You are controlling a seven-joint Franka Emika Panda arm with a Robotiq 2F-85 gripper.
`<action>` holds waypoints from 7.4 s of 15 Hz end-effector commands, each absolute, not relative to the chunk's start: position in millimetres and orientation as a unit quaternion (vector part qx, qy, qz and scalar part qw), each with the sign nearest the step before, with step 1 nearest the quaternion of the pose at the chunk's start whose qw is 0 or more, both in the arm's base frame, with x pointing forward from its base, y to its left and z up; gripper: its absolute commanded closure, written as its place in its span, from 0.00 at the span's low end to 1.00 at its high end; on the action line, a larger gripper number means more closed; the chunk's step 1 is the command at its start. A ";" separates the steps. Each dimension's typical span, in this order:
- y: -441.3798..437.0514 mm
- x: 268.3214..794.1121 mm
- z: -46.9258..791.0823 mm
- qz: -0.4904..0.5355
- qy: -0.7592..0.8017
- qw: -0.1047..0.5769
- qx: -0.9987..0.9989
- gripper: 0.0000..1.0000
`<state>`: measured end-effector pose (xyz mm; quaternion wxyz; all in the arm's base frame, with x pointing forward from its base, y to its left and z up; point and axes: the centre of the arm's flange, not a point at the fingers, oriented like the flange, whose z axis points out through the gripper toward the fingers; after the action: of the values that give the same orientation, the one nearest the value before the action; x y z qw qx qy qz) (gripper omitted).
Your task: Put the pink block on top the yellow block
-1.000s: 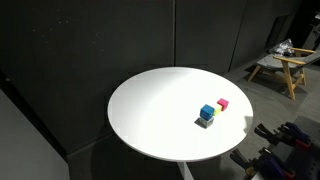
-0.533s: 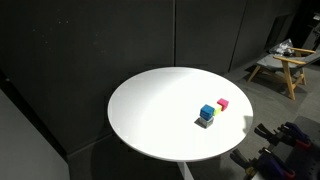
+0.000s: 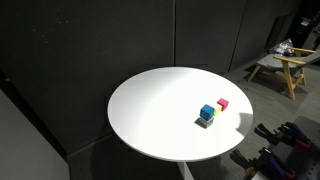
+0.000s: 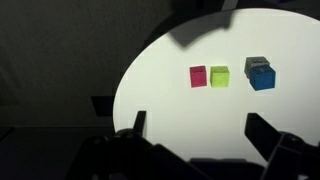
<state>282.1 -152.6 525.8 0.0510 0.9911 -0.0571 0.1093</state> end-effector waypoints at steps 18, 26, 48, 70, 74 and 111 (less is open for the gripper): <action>-162.2 397.7 420.0 0.055 -0.023 -0.021 0.998 0.00; -162.7 415.0 379.1 0.019 -0.002 -0.010 1.000 0.00; -155.2 417.9 361.9 0.003 -0.010 -0.007 1.000 0.00; -149.7 457.6 276.1 0.003 0.014 0.012 1.000 0.00; -148.0 465.2 256.1 -0.001 0.017 0.013 1.000 0.00; -137.2 518.5 150.1 -0.046 0.020 0.019 0.999 0.00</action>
<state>509.7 -137.7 153.0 0.0148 0.9982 0.0256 -0.0518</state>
